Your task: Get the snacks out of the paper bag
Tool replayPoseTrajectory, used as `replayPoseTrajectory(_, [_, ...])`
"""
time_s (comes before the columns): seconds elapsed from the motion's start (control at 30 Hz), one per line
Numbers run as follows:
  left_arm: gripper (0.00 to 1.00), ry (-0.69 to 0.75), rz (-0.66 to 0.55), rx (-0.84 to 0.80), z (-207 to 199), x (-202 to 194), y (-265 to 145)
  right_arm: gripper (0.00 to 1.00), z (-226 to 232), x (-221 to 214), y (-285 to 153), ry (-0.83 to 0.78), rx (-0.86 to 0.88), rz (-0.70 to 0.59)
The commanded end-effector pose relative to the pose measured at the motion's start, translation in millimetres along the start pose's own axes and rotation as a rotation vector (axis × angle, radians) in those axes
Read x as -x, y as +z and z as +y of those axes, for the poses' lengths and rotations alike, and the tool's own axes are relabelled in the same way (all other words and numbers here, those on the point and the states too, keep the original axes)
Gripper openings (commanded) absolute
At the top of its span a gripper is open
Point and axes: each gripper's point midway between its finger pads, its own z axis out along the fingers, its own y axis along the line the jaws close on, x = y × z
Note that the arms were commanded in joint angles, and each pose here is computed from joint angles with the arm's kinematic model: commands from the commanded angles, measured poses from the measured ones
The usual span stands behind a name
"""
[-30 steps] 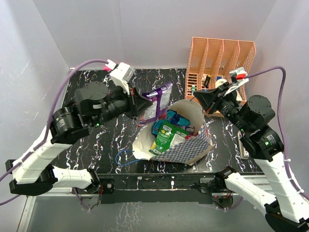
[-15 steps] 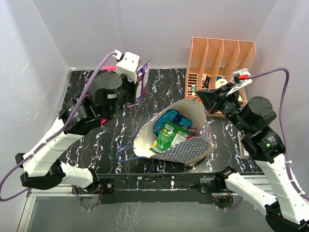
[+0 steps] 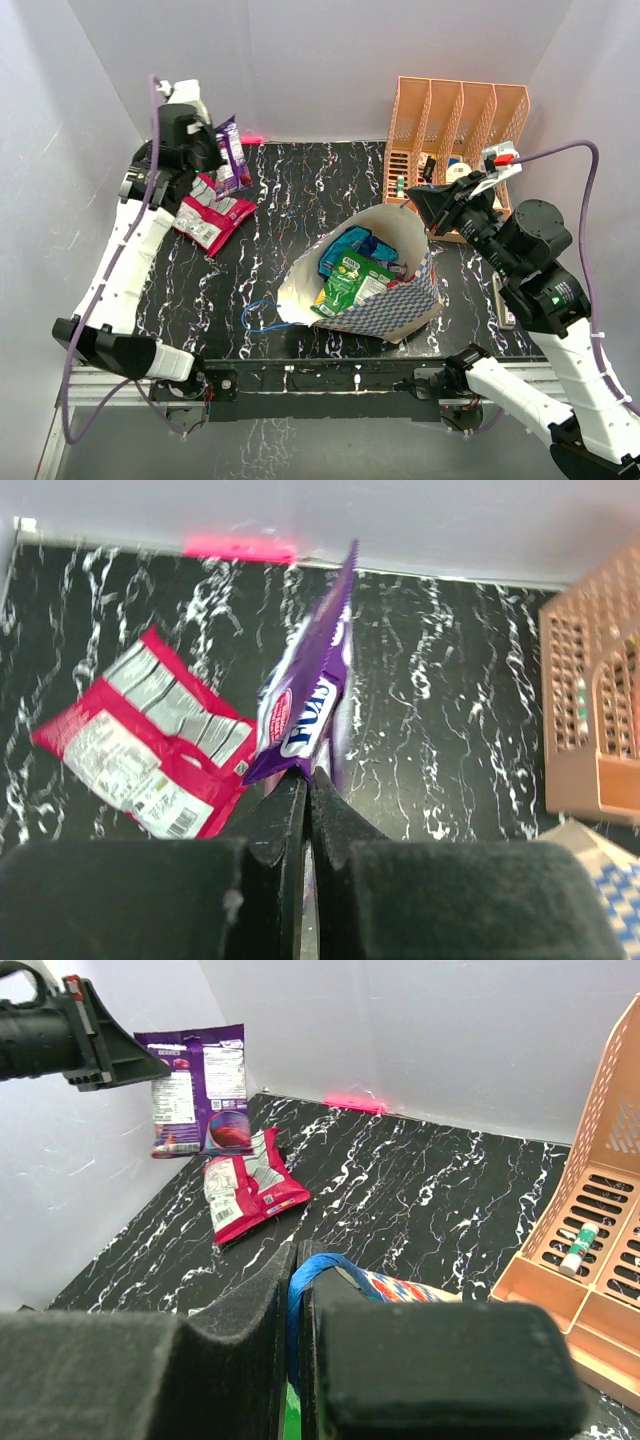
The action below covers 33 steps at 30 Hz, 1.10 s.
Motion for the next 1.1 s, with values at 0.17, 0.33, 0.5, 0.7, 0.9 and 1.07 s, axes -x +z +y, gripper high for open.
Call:
replayPoseTrajectory(0.17, [0.0, -0.538, 0.04, -0.11, 61, -24, 58, 0.07, 14, 52, -14, -0.055, 0.039, -0.175])
replayPoseTrajectory(0.33, [0.0, -0.757, 0.089, -0.159, 88, -55, 85, 0.07, 14, 51, -14, -0.062, 0.041, -0.173])
replayPoseTrajectory(0.5, [0.0, -0.885, 0.133, -0.216, 96, -74, 104, 0.07, 12, 51, -14, -0.069, 0.032, -0.172])
replayPoseTrajectory(0.7, [0.0, -0.966, 0.138, -0.208, 111, -96, 124, 0.07, 12, 49, -13, -0.066, 0.033, -0.169])
replayPoseTrajectory(0.9, [0.0, -0.996, 0.167, -0.153, 144, -129, 145, 0.07, 12, 52, -15, -0.072, 0.029, -0.17])
replayPoseTrajectory(1.07, [0.0, -0.948, 0.205, -0.106, 157, -159, 153, 0.07, 12, 53, -15, -0.076, 0.027, -0.169])
